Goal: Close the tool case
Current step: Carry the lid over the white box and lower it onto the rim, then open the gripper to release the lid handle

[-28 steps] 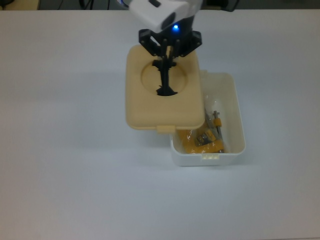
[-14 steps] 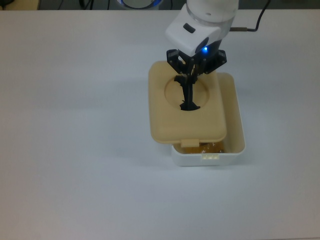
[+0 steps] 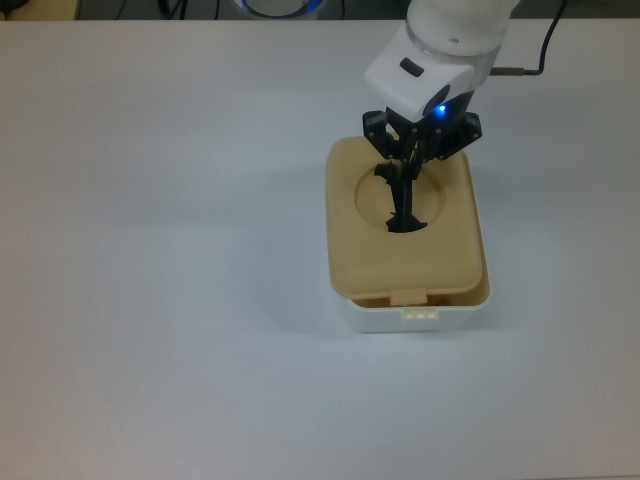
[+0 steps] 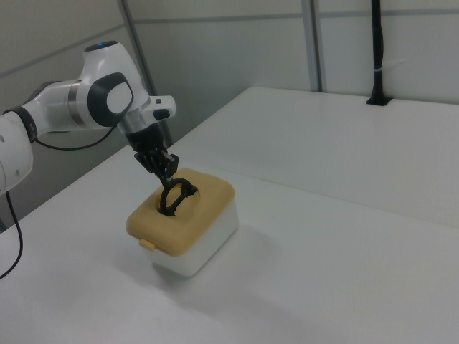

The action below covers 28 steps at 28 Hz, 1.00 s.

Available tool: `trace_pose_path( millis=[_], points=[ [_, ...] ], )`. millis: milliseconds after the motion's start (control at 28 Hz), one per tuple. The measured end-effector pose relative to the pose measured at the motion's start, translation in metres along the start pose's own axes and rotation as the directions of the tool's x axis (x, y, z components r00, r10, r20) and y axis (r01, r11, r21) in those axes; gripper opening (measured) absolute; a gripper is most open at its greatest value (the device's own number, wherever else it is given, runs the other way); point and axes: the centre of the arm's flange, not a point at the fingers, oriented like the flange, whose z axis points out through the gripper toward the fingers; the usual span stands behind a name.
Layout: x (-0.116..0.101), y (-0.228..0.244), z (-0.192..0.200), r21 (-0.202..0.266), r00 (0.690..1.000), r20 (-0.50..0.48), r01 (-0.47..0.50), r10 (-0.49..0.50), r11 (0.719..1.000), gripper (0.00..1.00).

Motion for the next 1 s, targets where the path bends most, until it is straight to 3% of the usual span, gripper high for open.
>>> trace_pose_path(
  millis=[1000],
  points=[
    [0.0036, -0.0114, -0.0002, 0.012, 0.999, -0.032, -0.012, 0.013, 1.0, 0.11]
  ],
)
